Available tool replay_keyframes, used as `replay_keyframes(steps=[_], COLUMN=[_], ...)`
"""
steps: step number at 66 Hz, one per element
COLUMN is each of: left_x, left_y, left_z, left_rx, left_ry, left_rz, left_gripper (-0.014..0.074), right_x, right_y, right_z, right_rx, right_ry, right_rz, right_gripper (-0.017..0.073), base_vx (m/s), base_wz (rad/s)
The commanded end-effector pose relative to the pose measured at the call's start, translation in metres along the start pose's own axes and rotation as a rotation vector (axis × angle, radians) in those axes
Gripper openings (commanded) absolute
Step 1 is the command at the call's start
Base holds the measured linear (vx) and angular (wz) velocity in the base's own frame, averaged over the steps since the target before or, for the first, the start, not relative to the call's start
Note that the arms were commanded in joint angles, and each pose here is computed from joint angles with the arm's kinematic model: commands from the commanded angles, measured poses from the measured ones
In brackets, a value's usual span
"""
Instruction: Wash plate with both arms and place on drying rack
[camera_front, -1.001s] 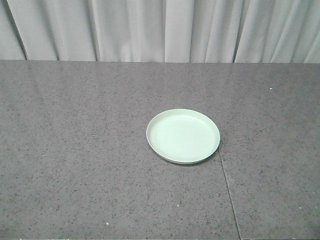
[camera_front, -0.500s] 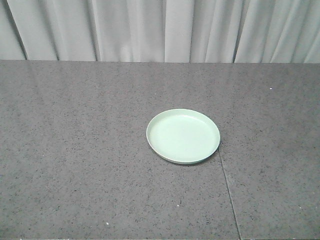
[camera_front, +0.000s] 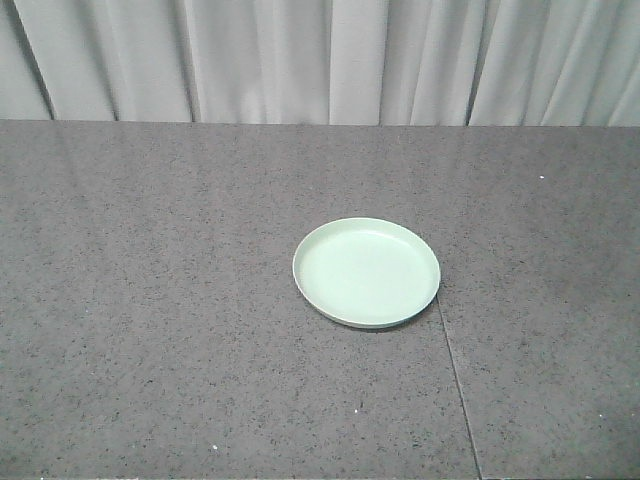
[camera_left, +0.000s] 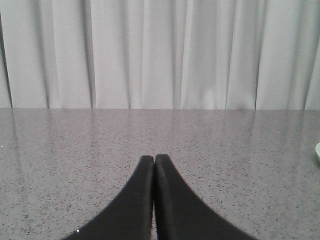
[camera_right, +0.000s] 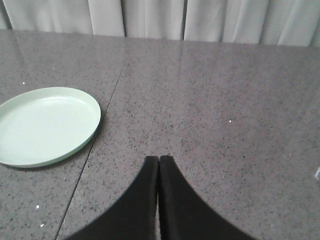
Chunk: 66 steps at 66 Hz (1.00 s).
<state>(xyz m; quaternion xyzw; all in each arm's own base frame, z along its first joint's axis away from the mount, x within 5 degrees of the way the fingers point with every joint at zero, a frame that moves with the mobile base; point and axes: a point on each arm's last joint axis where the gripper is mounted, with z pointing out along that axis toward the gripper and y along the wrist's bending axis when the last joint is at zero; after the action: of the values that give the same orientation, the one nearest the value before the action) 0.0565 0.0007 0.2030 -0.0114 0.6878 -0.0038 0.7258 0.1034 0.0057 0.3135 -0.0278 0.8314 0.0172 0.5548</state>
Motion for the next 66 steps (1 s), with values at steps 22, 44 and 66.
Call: replay_keyframes(steps=[22,44,66], left_x=[-0.018,-0.018,-0.018], left_y=[-0.001,-0.001,-0.001], left_z=[-0.003,-0.003,-0.003], left_rx=[0.014,0.014,0.014], left_ry=[-0.119,-0.119,-0.119], left_rz=[-0.003,-0.003,-0.003], left_gripper=[-0.0006,-0.0006,-0.0006], right_x=[-0.046,-0.067,-0.075], right_y=[0.001,0.008,0.04], right_z=[0.036,0.086,0.143], right_rx=[-0.074,-0.223,-0.317], right_ry=[0.322,0.503,0.596], right_rz=[-0.072,-0.176,-0.3], right_gripper=[0.0165,0.0546,0.0504], base_vx=[0.0,0.0,0.0], base_wz=[0.0,0.0,0.0])
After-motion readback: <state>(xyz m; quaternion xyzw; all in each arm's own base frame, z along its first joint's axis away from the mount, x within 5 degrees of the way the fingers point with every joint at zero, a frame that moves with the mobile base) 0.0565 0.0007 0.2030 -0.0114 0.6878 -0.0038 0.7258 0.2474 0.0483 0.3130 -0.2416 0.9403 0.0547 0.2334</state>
